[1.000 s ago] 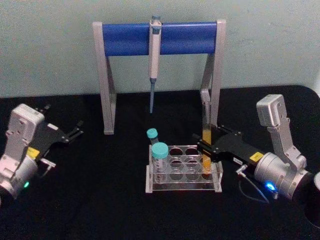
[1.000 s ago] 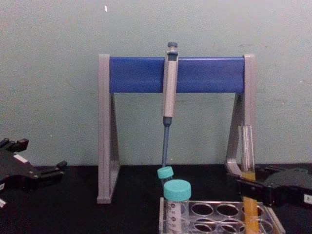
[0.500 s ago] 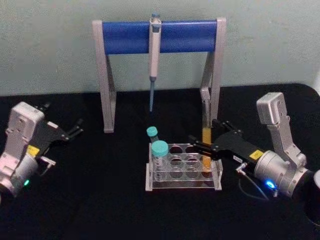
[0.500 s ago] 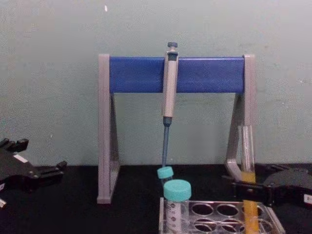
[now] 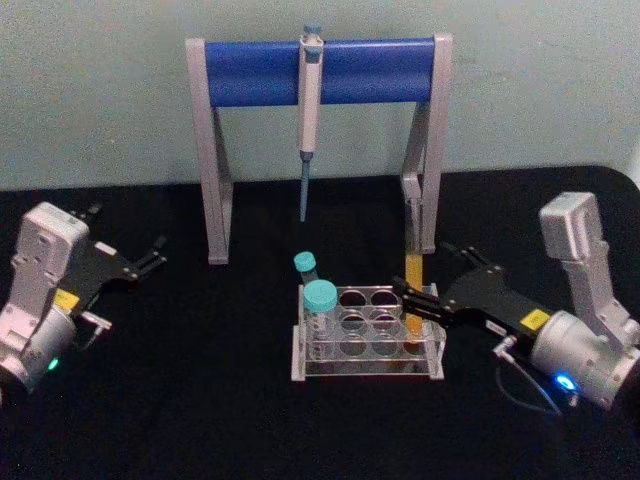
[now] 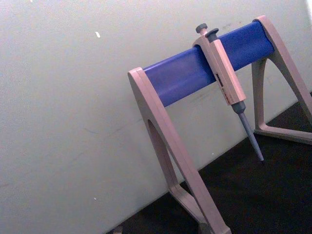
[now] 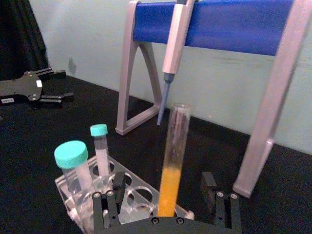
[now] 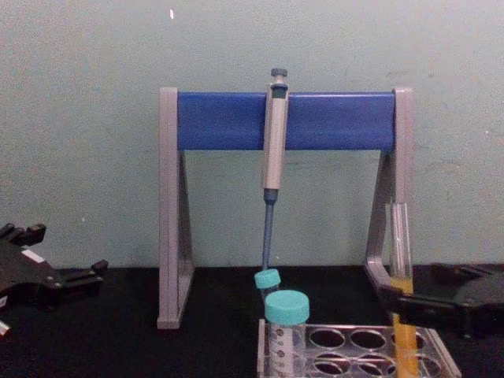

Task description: Pick up the test tube from the test tube rack, shake it, then place it back into the test tube rack.

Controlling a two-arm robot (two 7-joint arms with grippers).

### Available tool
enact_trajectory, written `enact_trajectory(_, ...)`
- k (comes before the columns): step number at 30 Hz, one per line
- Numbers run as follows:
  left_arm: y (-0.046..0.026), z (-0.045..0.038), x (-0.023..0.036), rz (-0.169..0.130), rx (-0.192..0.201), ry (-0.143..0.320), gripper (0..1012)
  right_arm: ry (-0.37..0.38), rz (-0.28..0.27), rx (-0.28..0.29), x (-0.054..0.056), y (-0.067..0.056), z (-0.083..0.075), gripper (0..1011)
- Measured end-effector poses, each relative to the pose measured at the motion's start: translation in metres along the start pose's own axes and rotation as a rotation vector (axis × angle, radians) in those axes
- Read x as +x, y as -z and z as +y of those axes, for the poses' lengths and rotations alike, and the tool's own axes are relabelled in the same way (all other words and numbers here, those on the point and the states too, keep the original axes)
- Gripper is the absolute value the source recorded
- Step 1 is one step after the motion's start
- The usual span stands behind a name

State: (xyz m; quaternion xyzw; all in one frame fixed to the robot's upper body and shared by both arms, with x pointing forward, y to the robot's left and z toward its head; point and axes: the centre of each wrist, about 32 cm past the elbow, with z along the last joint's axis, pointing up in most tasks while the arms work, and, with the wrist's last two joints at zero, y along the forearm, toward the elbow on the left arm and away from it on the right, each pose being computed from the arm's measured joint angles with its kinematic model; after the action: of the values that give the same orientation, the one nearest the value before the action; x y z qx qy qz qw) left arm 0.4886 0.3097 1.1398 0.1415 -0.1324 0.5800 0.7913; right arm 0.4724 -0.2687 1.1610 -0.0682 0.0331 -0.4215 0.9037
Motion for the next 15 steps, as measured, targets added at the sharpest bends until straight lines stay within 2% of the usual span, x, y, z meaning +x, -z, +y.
enact_trajectory(2,0.0000,0.0000,0.0000,0.000,0.000,0.000,1001,0.010,-0.001,0.003,0.000,0.000,-0.012,1000)
enact_trajectory(6,0.0000,0.0000,0.0000,0.000,0.000,0.000,1001,0.037,-0.002,0.012,0.000,0.001,-0.023,1000)
enact_trajectory(9,0.0000,0.0000,0.0000,0.000,0.000,0.000,1002,0.085,-0.001,0.028,0.002,0.001,-0.033,1000)
enact_trajectory(12,0.0000,0.0000,0.0000,0.000,0.000,0.000,1002,0.122,-0.004,0.037,0.003,0.002,-0.037,1000)
enact_trajectory(15,0.0000,0.0000,0.0000,0.000,0.000,0.000,1001,0.194,-0.024,0.043,0.002,0.008,-0.037,1000)
